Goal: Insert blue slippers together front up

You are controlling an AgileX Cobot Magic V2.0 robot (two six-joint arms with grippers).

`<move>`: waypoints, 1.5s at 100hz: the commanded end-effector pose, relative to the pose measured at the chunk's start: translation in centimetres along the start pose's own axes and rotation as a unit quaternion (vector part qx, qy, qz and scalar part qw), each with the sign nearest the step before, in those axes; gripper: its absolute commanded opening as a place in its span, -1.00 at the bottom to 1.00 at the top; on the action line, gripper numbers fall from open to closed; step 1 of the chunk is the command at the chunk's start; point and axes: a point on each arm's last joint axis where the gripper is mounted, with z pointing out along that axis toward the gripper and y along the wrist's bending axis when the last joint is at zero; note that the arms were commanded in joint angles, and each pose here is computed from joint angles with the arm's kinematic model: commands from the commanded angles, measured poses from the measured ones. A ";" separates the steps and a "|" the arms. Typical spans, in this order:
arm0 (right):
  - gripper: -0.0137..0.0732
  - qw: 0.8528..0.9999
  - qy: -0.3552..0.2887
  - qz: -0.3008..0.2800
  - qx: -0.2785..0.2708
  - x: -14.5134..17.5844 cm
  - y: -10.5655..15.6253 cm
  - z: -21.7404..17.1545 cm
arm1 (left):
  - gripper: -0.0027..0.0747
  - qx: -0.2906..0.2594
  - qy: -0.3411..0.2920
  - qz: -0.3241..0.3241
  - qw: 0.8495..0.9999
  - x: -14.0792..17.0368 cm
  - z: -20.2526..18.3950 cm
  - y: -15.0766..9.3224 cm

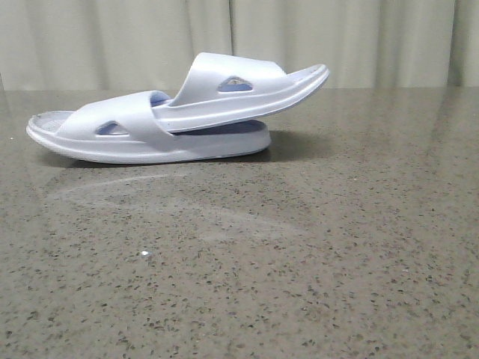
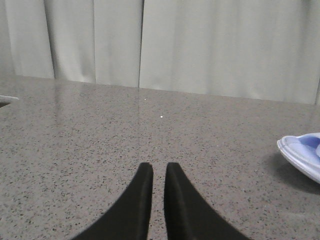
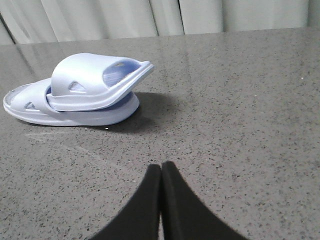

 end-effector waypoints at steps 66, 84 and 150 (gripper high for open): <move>-0.87 1.000 -0.023 0.005 0.002 -1.1 0.0 -0.1 | -0.89 -0.005 0.030 -0.011 0.999 0.9 -0.2 0.1; -0.87 1.000 -0.023 0.005 0.002 -1.1 0.0 -0.1 | -0.89 -0.005 0.030 -0.011 0.999 0.9 -0.2 0.1; -0.87 0.983 -0.014 0.046 0.178 -2.1 -2.9 -0.9 | -0.89 -0.005 0.030 -0.011 0.999 0.9 -0.2 0.1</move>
